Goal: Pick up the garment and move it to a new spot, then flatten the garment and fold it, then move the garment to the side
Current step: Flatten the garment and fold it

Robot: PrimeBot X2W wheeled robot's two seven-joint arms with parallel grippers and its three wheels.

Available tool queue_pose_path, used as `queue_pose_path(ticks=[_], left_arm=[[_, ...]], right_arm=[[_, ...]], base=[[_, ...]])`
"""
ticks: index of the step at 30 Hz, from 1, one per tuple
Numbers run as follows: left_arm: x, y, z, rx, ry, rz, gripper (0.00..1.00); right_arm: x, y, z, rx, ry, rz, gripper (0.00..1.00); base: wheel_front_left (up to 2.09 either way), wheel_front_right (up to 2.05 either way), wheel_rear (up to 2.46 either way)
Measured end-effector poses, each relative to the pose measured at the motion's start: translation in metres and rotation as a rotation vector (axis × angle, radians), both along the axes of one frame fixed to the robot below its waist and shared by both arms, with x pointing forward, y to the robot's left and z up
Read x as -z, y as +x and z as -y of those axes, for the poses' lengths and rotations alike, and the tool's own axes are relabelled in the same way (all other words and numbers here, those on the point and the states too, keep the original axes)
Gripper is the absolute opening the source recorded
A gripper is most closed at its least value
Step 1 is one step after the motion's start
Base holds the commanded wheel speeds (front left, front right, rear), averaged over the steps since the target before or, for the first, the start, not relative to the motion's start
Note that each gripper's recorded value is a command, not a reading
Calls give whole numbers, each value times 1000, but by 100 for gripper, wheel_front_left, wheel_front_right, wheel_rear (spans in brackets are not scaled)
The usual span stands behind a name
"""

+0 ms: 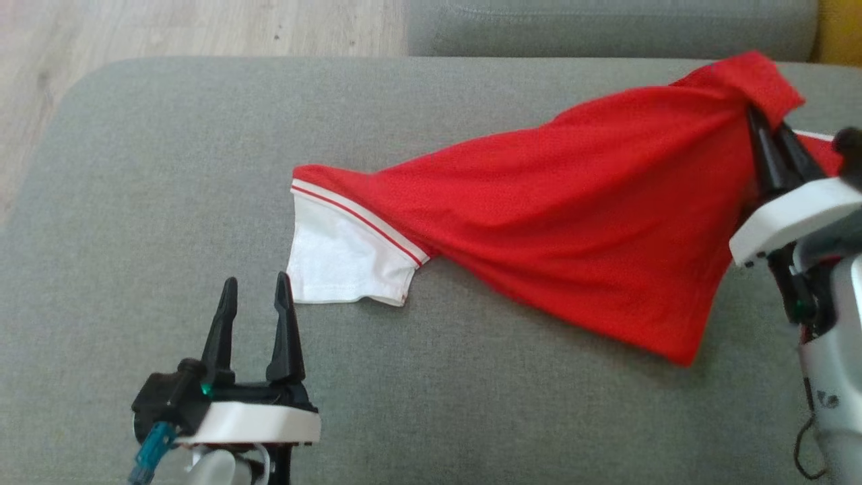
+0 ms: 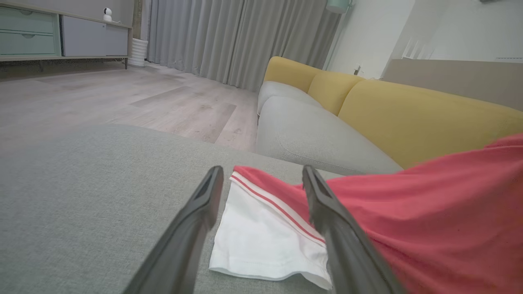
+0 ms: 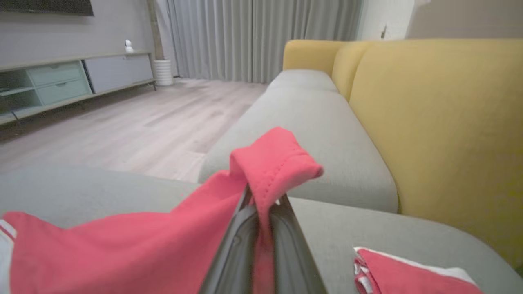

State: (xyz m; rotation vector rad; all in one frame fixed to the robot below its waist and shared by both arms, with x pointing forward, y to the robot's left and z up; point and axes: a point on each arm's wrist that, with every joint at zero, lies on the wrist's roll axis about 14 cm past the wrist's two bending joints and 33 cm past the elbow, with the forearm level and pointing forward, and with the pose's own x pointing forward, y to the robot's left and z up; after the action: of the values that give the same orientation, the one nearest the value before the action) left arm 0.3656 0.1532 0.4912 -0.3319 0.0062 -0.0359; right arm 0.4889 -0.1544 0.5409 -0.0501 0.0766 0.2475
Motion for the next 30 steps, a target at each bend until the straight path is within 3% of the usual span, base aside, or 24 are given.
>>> queue_pose_path(ticks=[7,14,21,25,26,27,28,30], left_arm=[[-5,-7,0,-7,-10,13,100],[0,-6,2,-3,-17,2,100],[-2,4,-6,-24,-19,12,100],[3,6,-14,-50,-8,-3,100],[6,6,-15,-54,-9,-11,100],[8,6,-16,-56,-9,-19,100],[11,6,-17,-61,-9,-29,100],[18,6,-19,-70,-9,-48,100]], right_arm=[[-65,-13,-26,-72,1,158,0],[-42,2,-33,-94,-74,72,0],[-46,74,-21,-45,-188,52,0],[-14,112,-23,-32,-252,-17,0],[-6,117,-25,-33,-261,-32,30],[2,122,-28,-36,-271,-42,89],[8,128,-30,-40,-282,-46,100],[16,138,-34,-45,-302,-37,100]], base=[[0,0,0],[0,0,0],[0,0,0],[0,0,0],[0,0,0],[0,0,0],[0,0,0],[0,0,0]])
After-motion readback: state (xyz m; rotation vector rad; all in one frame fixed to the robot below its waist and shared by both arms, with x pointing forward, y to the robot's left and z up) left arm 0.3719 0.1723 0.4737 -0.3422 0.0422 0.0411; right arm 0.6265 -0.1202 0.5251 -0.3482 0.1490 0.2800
